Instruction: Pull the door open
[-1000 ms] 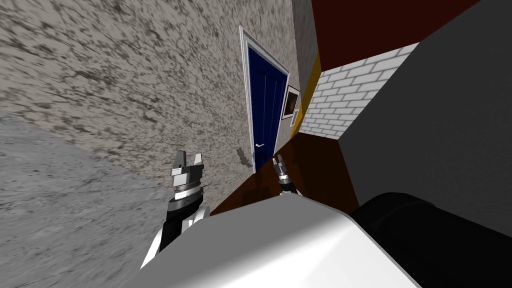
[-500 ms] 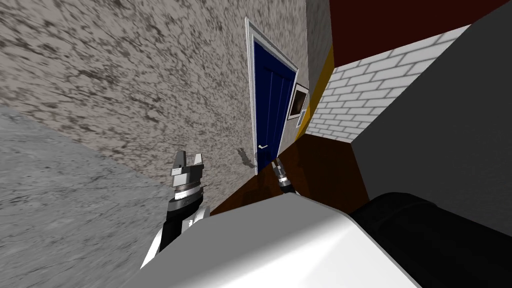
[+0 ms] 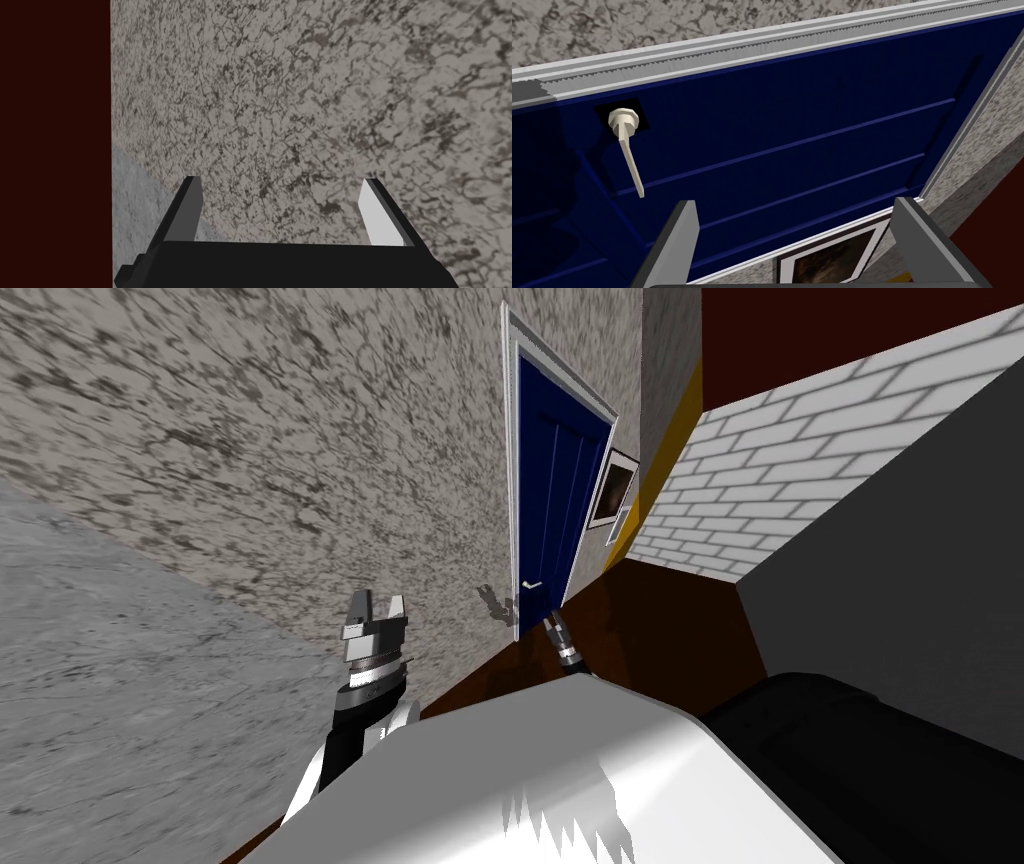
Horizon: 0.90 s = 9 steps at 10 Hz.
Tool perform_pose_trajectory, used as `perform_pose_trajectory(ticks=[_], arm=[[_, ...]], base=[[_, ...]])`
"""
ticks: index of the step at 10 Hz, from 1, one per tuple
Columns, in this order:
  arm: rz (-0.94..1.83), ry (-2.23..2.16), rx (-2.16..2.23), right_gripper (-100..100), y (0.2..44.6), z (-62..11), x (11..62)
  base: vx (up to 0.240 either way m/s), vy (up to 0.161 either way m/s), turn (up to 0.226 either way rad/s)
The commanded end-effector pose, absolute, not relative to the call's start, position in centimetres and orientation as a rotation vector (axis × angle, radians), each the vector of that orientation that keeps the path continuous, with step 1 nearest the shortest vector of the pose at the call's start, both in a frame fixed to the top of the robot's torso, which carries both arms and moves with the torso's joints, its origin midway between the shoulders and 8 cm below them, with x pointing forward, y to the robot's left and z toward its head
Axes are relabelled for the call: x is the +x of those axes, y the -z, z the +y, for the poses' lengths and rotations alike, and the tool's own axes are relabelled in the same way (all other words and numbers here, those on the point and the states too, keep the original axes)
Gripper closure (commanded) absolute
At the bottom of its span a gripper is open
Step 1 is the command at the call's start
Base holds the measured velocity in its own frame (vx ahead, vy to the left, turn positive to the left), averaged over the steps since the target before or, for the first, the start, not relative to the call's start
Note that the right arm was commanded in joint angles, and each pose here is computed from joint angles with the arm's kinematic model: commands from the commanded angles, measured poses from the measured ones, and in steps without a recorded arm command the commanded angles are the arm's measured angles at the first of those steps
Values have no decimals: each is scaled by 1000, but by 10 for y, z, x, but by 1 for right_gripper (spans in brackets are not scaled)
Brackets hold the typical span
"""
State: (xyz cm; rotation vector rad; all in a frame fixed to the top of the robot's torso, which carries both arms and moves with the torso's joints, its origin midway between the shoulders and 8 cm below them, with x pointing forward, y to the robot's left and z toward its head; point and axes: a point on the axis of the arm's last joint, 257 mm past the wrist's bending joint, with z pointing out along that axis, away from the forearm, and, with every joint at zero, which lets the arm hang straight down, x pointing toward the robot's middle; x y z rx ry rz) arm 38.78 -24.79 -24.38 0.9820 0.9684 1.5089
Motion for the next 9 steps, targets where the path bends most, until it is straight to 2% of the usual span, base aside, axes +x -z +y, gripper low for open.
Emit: perform_pose_trajectory(ticks=[1, 4, 9], arm=[[990, -1512, 1004, -100, 258, -252, 387], [1018, -1510, 1031, -100, 275, -258, 386], [1080, -1494, 1093, -100, 314, -278, 379]], base=[[96, -57, 149], [56, -43, 90], [76, -62, 147]])
